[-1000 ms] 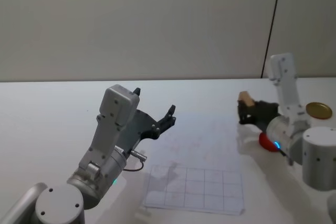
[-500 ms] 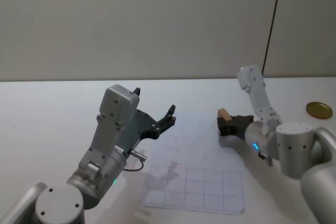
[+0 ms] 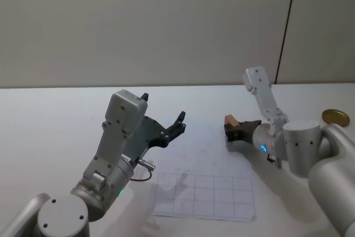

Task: Use the one hand to pick up the stamp and affix it onto the A4 paper.

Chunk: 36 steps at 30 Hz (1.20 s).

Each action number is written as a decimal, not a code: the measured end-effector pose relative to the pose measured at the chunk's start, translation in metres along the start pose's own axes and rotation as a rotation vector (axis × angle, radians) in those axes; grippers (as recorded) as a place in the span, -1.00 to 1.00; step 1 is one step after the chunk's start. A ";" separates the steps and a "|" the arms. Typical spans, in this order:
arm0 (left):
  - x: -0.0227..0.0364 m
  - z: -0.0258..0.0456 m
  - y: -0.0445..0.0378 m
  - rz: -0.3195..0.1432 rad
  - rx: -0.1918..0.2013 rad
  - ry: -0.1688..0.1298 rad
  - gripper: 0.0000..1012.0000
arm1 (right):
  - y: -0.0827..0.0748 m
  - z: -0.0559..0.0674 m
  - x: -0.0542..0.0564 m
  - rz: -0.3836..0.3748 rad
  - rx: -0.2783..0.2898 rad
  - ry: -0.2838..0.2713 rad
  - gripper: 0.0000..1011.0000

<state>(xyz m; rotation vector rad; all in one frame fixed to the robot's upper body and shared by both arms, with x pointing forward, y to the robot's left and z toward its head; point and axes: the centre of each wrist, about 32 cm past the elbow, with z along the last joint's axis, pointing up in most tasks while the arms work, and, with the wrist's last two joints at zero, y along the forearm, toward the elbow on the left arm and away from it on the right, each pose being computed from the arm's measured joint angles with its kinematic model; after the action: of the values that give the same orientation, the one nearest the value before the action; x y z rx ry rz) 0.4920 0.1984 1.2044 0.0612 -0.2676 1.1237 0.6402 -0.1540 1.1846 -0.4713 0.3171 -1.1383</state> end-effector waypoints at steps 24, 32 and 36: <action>0.0000 0.0000 0.0000 0.000 0.000 0.000 0.96 | 0.004 0.008 0.004 0.018 -0.029 0.013 -0.56; 0.0000 0.0000 0.0000 0.000 0.000 0.000 0.96 | -0.002 0.012 0.004 0.013 0.023 -0.006 -0.56; 0.0000 0.0000 0.0000 0.000 0.000 0.000 0.96 | -0.008 0.018 0.005 0.007 0.077 -0.022 -0.56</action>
<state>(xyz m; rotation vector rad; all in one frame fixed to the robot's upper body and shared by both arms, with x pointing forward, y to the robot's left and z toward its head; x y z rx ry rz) 0.4920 0.1984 1.2044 0.0612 -0.2676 1.1237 0.6442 -0.1572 1.2046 -0.4148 0.2549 -1.1341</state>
